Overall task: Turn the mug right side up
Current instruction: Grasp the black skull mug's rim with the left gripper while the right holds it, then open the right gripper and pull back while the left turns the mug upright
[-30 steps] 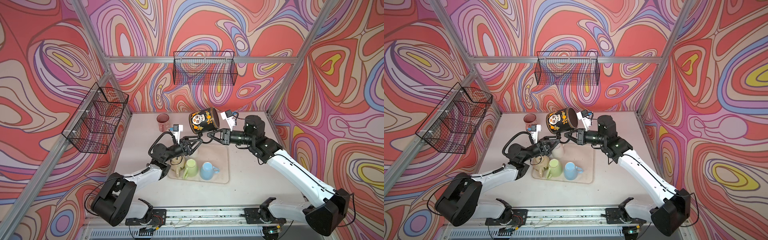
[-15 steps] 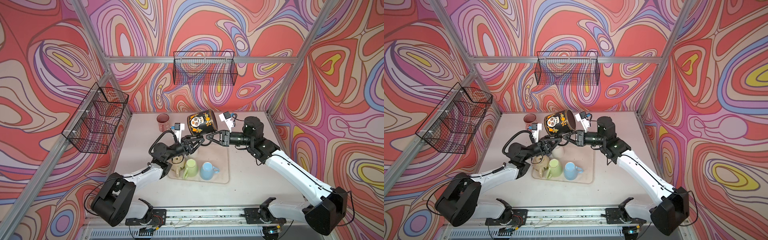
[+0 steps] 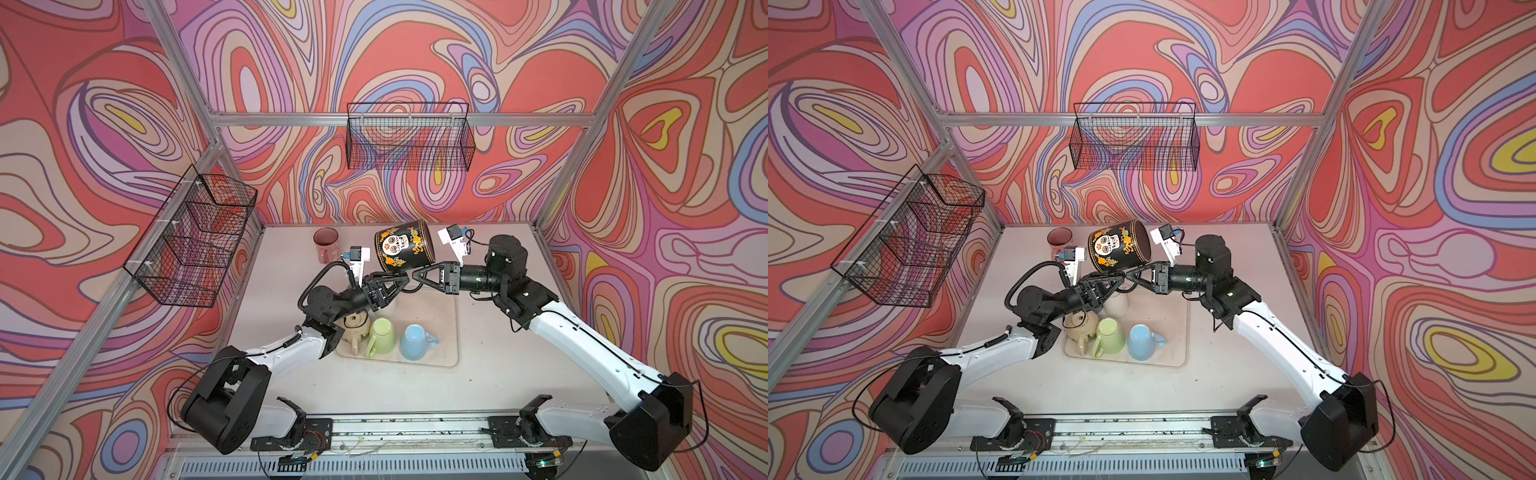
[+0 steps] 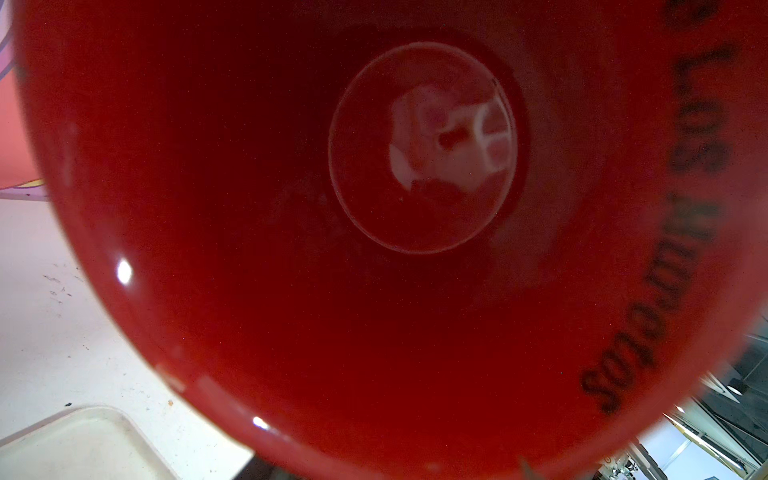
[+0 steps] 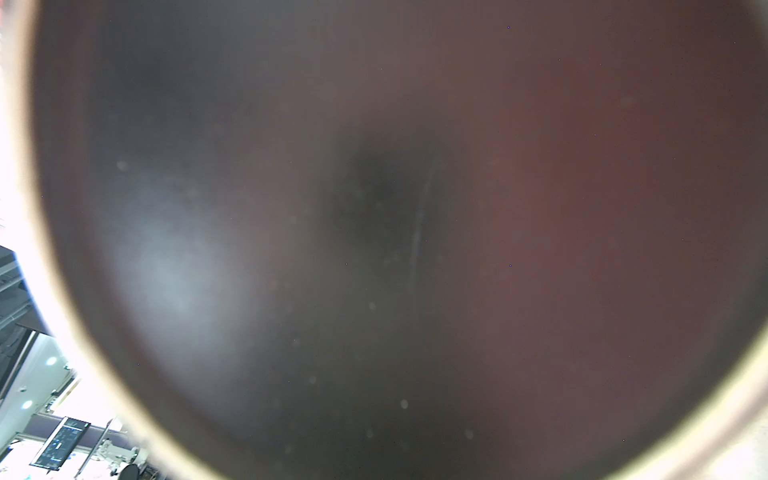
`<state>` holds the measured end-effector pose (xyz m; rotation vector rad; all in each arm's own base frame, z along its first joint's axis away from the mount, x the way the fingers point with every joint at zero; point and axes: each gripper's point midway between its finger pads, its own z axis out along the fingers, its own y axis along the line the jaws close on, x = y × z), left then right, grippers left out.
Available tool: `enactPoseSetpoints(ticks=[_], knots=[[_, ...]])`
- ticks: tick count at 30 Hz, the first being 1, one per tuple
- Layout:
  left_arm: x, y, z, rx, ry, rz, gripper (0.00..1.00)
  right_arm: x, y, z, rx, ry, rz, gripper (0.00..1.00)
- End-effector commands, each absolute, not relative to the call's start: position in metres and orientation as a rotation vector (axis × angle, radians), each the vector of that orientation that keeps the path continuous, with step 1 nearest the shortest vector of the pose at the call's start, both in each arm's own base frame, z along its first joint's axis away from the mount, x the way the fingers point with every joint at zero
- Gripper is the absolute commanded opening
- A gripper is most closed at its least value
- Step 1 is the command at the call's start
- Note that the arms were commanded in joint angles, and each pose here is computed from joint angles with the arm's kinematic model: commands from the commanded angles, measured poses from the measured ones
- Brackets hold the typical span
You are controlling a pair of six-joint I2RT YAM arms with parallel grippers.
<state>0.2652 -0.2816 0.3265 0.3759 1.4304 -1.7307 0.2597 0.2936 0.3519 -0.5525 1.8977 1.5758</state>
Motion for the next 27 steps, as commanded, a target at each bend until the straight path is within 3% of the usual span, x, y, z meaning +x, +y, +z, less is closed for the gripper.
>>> enactPoseSetpoints(ticks=[1, 8, 13, 24, 27], knots=[[0.254, -0.276, 0.366, 0.434, 1.265, -1.715, 0.42, 0.247, 0.294, 0.371, -0.67, 1.764, 1.572, 0.0], [0.256, -0.275, 0.365, 0.418, 1.265, -1.705, 0.27, 0.25, 0.295, 0.353, -0.666, 1.779, 1.563, 0.0], [0.26, -0.272, 0.36, 0.384, 1.276, -1.698, 0.01, 0.249, 0.294, 0.343, -0.668, 1.785, 1.561, 0.0], [0.254, -0.266, 0.347, 0.341, 1.285, -1.658, 0.0, 0.244, 0.289, 0.329, -0.672, 1.786, 1.534, 0.0], [0.256, -0.262, 0.329, 0.297, 1.326, -1.635, 0.0, 0.245, 0.289, 0.32, -0.664, 1.799, 1.526, 0.13]])
